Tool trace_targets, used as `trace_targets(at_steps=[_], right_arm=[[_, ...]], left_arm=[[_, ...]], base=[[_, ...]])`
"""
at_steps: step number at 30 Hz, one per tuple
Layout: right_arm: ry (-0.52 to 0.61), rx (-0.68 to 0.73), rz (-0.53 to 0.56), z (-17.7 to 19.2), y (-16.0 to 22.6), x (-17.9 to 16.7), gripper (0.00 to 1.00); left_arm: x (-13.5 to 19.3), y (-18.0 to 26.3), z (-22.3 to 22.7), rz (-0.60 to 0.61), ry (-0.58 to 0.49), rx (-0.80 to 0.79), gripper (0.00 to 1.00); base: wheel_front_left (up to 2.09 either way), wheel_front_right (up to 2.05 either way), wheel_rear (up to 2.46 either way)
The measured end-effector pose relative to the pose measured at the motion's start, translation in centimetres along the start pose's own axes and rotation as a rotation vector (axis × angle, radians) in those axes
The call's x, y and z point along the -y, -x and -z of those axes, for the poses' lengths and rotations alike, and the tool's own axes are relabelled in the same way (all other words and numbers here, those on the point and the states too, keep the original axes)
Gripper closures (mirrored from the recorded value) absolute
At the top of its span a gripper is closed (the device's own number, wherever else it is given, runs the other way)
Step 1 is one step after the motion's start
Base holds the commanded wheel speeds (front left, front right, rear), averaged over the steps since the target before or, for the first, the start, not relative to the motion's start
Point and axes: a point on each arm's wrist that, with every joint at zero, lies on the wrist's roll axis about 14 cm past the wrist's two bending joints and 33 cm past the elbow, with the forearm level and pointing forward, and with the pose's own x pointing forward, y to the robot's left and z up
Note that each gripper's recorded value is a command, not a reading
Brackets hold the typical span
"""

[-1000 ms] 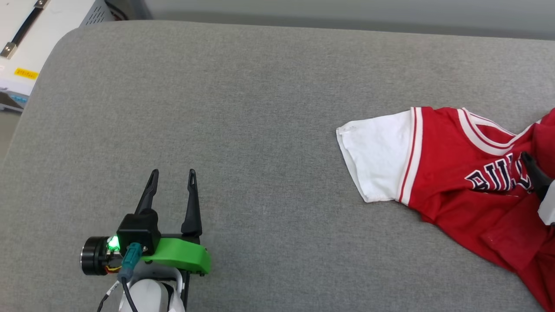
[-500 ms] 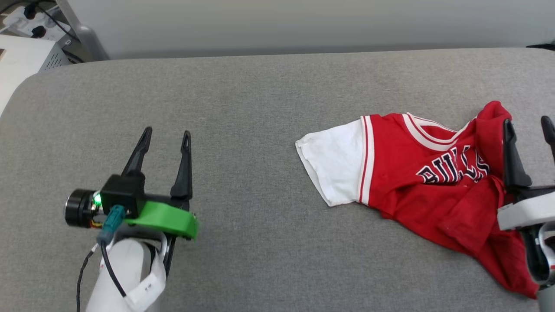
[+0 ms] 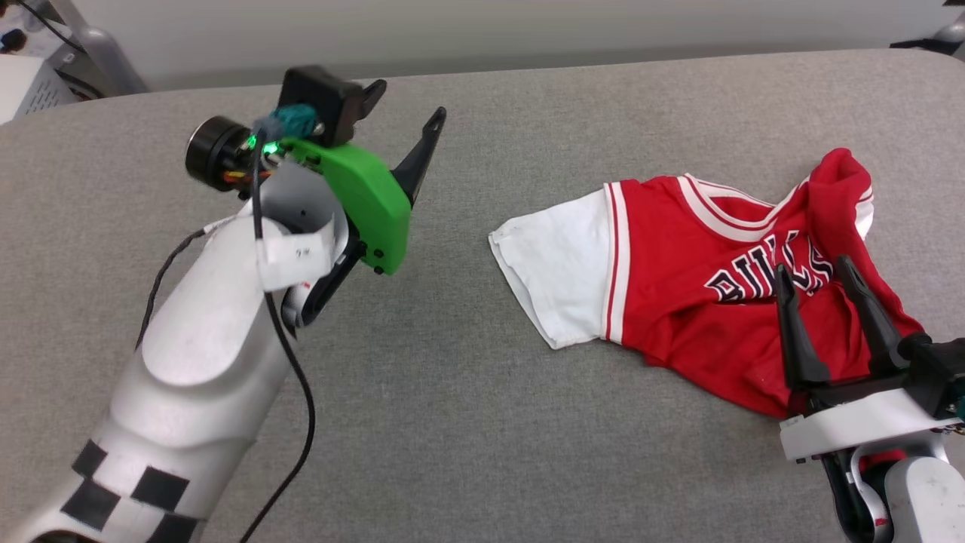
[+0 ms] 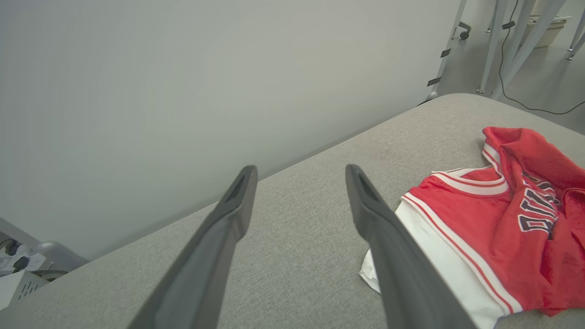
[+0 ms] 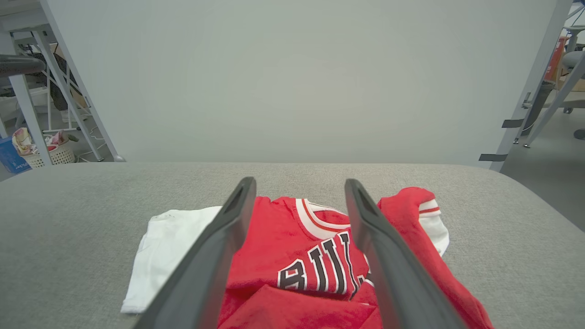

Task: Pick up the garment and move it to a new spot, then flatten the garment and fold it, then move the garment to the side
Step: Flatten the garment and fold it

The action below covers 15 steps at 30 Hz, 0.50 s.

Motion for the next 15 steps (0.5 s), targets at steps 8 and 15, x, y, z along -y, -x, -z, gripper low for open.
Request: trace_targets(at_steps=[8, 15], right_arm=[[0.026, -0.048, -0.014, 2.0, -0.7, -0.2, 0.00], [0.021, -0.078, -0.017, 3.7, -2.1, -0.6, 0.00]], left_arm=[[4.8, -3.6, 5.0, 0.241, -0.026, -0.435, 0.00], [5.8, -4.4, 11.5, 0.330, -0.076, -0.752, 0.00]], base=[[0.00, 0.00, 0.00], [0.00, 0.00, 0.00]])
